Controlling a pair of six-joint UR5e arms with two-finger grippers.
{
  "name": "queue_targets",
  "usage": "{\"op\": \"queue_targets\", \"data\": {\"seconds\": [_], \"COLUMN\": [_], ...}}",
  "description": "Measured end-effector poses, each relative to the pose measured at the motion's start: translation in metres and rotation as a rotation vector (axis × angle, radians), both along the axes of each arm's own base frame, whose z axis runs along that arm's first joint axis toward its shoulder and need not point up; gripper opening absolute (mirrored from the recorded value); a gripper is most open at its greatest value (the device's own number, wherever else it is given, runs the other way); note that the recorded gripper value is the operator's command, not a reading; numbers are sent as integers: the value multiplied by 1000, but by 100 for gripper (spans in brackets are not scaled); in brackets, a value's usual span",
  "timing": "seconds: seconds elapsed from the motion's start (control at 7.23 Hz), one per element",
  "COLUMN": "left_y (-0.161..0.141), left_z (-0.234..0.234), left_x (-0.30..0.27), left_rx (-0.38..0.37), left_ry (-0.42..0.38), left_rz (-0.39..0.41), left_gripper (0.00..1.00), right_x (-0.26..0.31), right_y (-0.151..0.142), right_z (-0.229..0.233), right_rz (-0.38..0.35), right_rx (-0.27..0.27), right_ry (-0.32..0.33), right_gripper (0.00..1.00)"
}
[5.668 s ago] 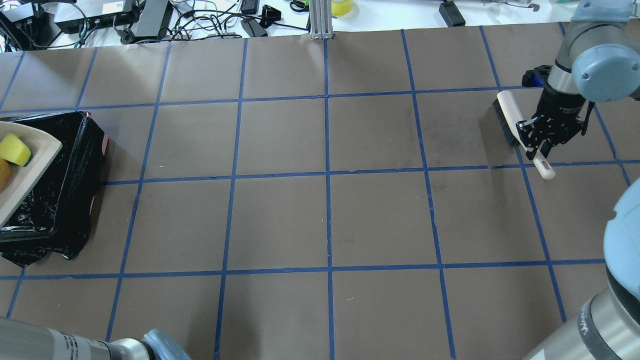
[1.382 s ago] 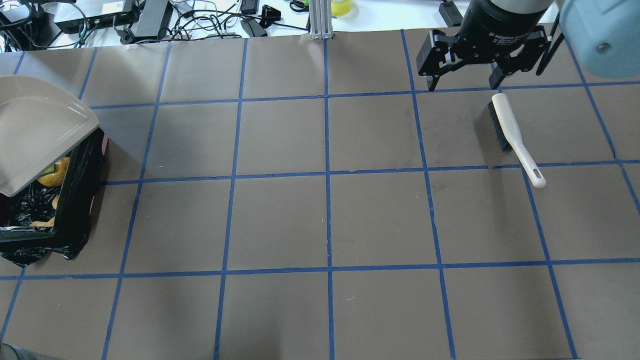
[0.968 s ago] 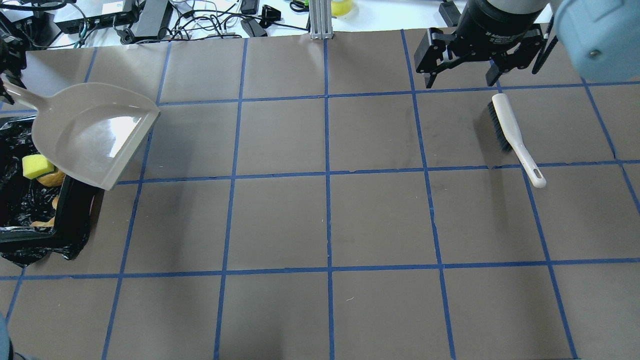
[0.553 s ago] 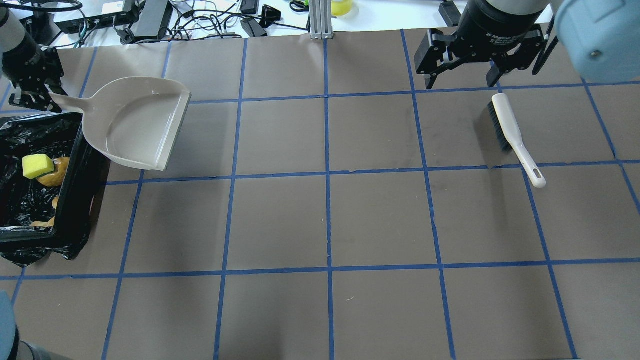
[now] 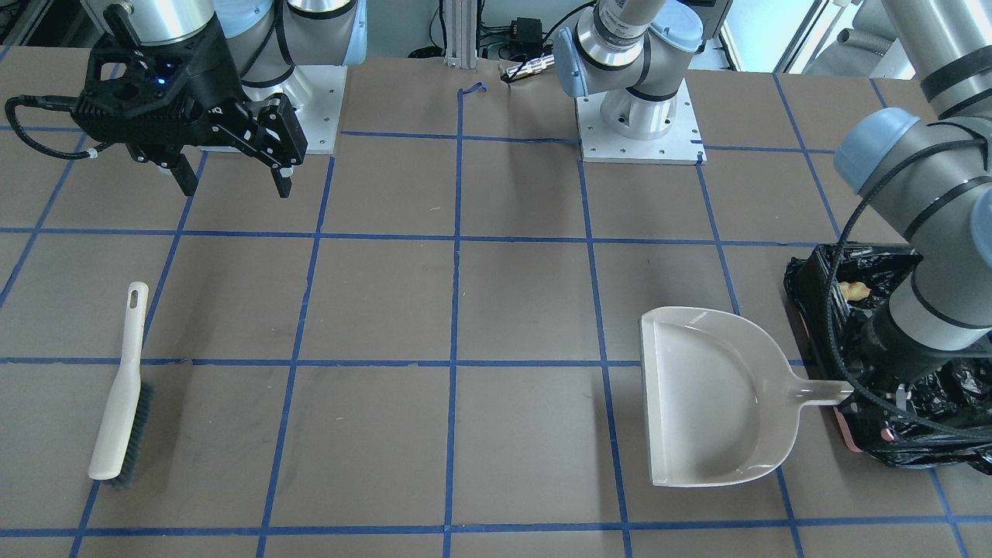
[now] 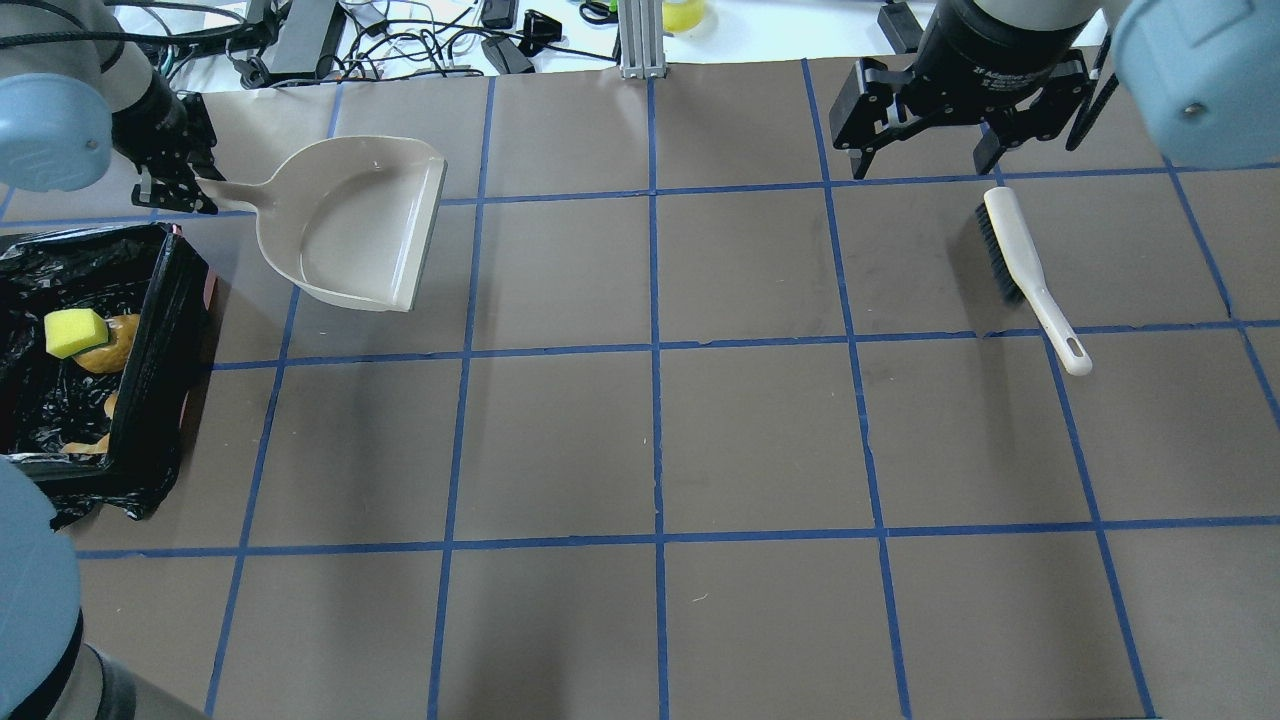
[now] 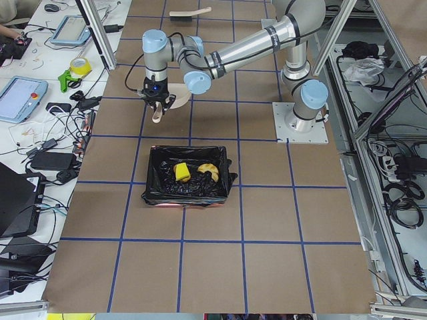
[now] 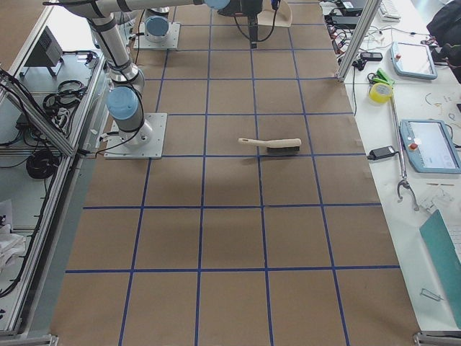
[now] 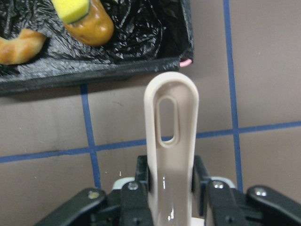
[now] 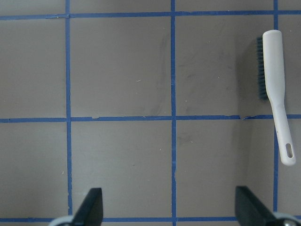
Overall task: Sweep and dump trash into bin
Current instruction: 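Lower the empty dustpan back onto the table with the left gripper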
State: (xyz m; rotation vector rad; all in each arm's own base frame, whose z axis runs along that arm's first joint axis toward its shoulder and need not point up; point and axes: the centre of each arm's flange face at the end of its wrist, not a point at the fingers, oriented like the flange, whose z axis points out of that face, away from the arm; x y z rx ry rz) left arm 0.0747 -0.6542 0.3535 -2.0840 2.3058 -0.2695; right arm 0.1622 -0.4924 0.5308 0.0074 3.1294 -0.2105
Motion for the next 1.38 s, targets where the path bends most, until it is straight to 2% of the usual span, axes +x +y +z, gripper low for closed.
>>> {"op": "queue_targets", "data": {"seconds": [0.28, 0.55, 1.11, 1.38], "left_y": [-15, -25, -41, -45], "left_z": [-25, -50, -89, -101], "left_x": [-11, -27, -44, -54], "left_rx": [-16, -5, -4, -6], "left_ry": [-2, 9, 8, 10], "left_rz": [-18, 6, -30, -18], "left_gripper": [0, 0, 0, 0], "right_x": [0, 0, 0, 0], "right_y": [1, 1, 1, 1], "right_z": [0, 0, -1, -2], "right_rz": [0, 0, 0, 0], "right_rx": [0, 1, 3, 5], "right_ry": [0, 0, 0, 0], "right_gripper": [100, 100, 100, 100]}}
